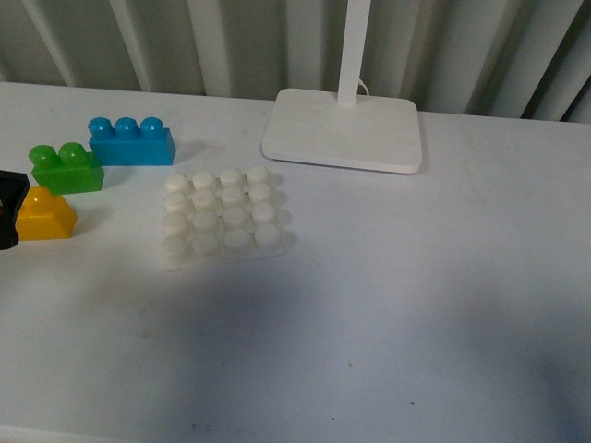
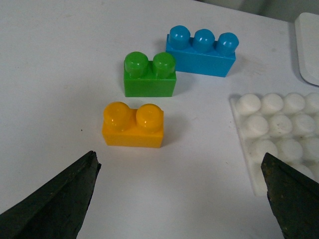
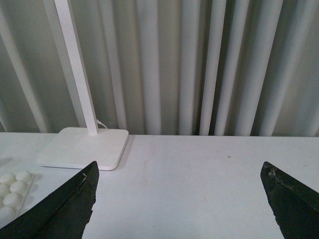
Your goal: Insert yellow block into base center
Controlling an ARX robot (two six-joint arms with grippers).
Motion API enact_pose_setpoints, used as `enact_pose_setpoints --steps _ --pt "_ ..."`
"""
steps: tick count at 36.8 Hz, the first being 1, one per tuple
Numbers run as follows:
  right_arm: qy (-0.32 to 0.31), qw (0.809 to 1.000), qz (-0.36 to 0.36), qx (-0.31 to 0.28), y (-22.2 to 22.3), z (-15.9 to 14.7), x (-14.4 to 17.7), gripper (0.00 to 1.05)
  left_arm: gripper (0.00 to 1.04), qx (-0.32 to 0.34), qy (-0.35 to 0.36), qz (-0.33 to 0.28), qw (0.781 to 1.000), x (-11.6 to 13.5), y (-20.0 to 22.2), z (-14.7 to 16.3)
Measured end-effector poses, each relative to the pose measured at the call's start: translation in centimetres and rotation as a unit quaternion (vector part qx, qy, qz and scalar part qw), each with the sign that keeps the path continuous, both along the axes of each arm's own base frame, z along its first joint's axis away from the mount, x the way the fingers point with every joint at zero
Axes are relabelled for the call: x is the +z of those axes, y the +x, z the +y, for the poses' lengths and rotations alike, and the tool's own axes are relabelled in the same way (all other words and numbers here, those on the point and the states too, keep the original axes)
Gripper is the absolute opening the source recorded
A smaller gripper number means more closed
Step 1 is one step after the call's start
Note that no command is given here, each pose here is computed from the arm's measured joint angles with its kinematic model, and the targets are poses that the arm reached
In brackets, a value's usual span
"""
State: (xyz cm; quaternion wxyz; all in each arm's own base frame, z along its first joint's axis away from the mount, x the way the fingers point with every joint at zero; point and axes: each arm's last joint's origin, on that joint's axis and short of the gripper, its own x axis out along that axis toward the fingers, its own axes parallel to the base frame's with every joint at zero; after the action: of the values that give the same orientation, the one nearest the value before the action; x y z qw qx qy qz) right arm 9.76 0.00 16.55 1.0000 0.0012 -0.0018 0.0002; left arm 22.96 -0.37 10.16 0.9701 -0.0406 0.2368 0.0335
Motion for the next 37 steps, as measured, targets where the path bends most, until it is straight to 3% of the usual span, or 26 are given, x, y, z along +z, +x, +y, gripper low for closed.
enact_pose_setpoints --steps 37 --pt "0.0 1.0 0.0 0.0 0.0 0.0 0.0 0.95 0.98 -0.026 0.061 0.045 0.997 -3.0 6.4 1.7"
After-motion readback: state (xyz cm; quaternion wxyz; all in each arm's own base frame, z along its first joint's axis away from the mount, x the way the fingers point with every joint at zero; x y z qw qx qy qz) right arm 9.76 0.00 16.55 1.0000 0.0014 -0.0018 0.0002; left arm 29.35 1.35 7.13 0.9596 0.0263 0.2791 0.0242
